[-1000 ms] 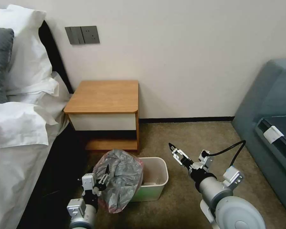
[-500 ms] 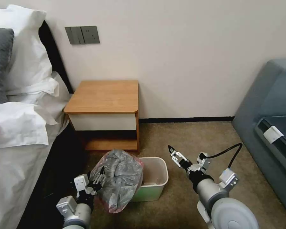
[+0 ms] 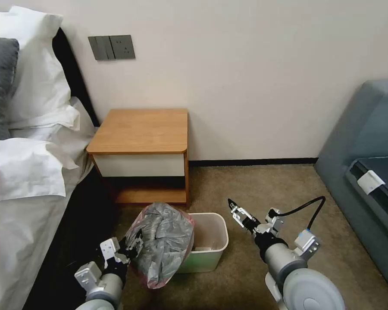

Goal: Pick up the garbage bag from the table and place it over the trash can.

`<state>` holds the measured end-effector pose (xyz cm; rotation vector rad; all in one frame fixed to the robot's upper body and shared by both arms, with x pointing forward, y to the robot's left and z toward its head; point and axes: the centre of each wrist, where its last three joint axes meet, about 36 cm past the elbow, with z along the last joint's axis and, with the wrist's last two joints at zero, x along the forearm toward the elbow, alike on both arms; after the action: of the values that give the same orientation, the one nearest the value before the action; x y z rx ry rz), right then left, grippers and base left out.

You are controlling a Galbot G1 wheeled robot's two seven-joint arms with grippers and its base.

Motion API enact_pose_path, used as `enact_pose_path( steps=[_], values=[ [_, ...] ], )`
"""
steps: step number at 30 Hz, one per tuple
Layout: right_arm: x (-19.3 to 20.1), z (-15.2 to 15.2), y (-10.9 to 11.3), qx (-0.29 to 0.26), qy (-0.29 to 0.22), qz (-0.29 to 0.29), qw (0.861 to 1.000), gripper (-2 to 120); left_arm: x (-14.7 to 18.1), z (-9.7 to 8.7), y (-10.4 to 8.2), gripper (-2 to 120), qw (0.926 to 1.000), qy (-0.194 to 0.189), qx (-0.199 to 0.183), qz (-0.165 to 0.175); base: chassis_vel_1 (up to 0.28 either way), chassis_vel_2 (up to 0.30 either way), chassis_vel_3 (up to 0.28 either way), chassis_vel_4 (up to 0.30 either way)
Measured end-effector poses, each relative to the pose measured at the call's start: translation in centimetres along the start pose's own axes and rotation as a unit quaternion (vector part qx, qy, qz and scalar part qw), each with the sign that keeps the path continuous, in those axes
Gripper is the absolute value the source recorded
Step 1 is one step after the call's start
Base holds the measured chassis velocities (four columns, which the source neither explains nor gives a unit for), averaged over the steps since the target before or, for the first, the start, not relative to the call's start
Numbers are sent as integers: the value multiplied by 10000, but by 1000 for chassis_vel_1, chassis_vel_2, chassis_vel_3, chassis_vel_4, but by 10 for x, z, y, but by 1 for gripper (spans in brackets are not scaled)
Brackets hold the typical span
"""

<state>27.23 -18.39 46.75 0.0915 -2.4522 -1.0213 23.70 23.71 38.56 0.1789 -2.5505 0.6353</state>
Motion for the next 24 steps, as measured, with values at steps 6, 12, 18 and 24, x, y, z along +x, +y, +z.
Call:
enact_pose_path(
  steps=[6,12,18,24],
  values=[
    [0,1,0,15,-26,13,10000,100,-3,4,-10,59,9999,58,-45,141,0,0,0,0],
    [2,1,0,24,-76,22,10000,100,-3,7,-25,56,9993,50,-211,302,0,0,0,0],
    [2,1,0,11,-103,20,9999,100,-4,11,-31,55,9986,70,-382,352,0,0,0,0],
    [0,3,-3,-38,-127,61,9999,100,-11,17,-38,51,9980,119,-538,314,0,0,0,0]
  ],
)
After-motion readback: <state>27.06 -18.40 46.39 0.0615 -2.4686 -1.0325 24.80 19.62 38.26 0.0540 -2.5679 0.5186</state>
